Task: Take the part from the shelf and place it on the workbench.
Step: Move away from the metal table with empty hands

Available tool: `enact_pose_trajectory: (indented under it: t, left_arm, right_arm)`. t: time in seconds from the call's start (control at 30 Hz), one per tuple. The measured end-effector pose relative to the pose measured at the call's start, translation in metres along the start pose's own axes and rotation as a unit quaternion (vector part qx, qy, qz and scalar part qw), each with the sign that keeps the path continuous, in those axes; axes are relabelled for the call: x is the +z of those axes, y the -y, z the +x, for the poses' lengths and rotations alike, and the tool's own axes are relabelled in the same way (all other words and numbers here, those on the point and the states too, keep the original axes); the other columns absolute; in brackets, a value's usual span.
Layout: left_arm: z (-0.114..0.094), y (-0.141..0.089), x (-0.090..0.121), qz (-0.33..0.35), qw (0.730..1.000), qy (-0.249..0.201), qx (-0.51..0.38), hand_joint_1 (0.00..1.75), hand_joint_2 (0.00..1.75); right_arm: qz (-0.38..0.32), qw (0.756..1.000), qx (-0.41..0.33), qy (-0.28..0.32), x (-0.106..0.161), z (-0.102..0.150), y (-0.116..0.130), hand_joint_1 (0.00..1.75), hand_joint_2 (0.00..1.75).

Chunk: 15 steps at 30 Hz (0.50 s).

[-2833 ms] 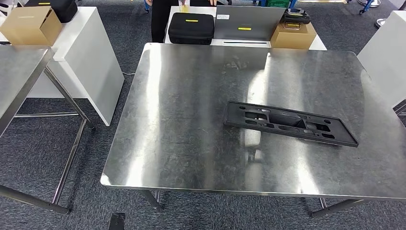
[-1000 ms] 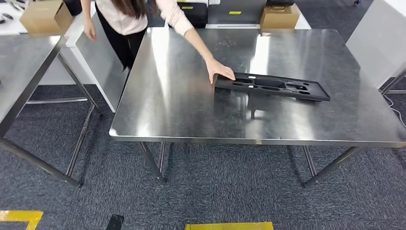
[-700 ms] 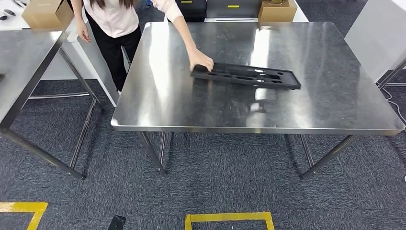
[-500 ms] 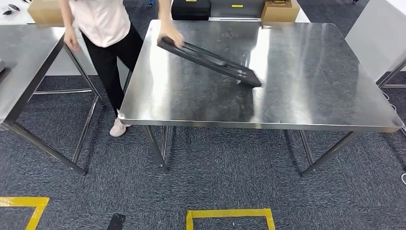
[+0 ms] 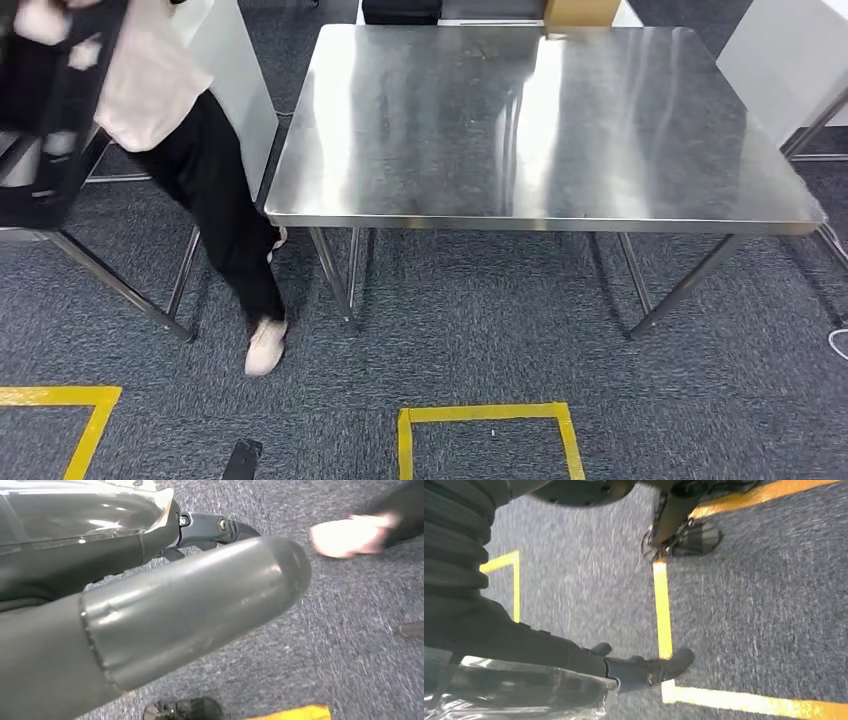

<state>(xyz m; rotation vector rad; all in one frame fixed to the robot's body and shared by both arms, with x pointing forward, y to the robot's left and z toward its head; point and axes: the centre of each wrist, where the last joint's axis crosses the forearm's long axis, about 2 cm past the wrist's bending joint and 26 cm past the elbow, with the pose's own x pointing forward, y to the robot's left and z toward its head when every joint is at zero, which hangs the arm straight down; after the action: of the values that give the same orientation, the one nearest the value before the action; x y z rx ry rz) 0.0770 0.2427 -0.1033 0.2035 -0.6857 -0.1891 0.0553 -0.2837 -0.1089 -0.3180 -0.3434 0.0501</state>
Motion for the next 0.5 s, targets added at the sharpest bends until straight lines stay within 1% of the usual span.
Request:
enact_pose_trajectory:
  t: [0.03,0.17,0.33,0.5]
  left_arm:
    - [0.0002,-0.0005,-0.0003,0.000,1.000,-0.001,-0.001,0.00,0.00]
    - [-0.0005,-0.0011,-0.0002,-0.001,1.000,-0.004,-0.001,0.00,0.00]
    - [-0.0003,-0.0010,-0.0002,-0.001,1.000,-0.006,-0.001,0.00,0.00]
    - [-0.0051,-0.0030,0.0015,-0.001,1.000,-0.013,-0.003,0.00,0.00]
  right_arm:
    - [0.000,1.000,0.000,-0.001,0.0003,-0.0005,-0.0006,0.00,1.75]
    - [-0.006,1.000,-0.002,-0.009,0.0006,-0.0021,-0.0003,0.00,0.00]
    - [-0.009,1.000,-0.005,-0.019,0.0008,-0.0035,0.0002,0.00,0.00]
    - [-0.003,1.000,-0.007,-0.017,0.0014,0.0012,-0.0043,0.00,0.00]
